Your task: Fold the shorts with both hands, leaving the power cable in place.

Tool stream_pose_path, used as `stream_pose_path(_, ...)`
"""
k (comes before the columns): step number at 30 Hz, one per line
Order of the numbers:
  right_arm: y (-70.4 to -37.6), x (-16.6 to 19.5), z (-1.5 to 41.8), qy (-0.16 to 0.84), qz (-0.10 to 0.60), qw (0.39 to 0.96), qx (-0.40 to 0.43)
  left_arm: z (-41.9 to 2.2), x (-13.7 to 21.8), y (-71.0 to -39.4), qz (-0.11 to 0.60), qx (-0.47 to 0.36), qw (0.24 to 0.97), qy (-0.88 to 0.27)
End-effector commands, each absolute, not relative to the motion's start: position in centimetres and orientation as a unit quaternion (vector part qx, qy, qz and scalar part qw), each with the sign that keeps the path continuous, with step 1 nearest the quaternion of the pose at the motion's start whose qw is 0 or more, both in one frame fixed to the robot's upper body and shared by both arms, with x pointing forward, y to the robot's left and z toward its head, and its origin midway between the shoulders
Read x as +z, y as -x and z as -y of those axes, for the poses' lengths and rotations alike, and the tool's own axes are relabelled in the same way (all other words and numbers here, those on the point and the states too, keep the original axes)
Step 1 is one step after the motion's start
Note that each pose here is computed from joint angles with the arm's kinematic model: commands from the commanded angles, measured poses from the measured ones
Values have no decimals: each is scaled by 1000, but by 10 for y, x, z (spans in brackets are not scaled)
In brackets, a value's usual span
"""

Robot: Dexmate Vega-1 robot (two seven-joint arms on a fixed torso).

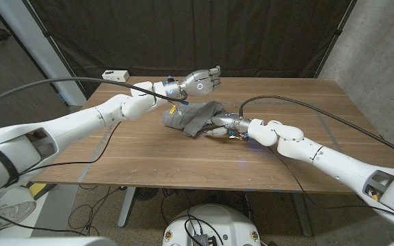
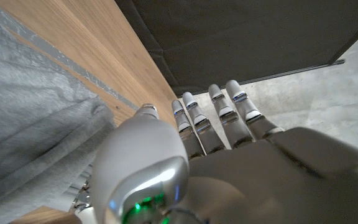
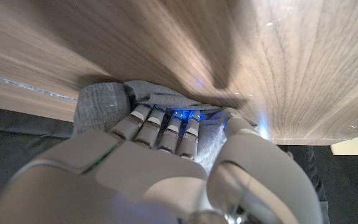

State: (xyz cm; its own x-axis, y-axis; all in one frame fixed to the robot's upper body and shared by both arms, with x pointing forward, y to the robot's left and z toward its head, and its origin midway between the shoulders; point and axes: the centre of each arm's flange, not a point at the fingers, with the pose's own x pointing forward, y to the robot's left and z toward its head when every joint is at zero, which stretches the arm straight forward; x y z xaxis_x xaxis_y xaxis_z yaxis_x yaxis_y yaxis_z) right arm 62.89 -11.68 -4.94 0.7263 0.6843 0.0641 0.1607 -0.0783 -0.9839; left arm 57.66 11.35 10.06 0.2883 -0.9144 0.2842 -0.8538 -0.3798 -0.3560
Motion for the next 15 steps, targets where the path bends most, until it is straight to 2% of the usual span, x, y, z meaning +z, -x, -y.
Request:
stream_pose_path(1, -618, -36, 119, 708, 303, 604, 205, -125, 97, -560, -532, -279, -19, 799)
stream_pose_path(15, -599, -20, 123, 717, 308, 601, 172, -148, 91, -541, -492, -314, -114, 804)
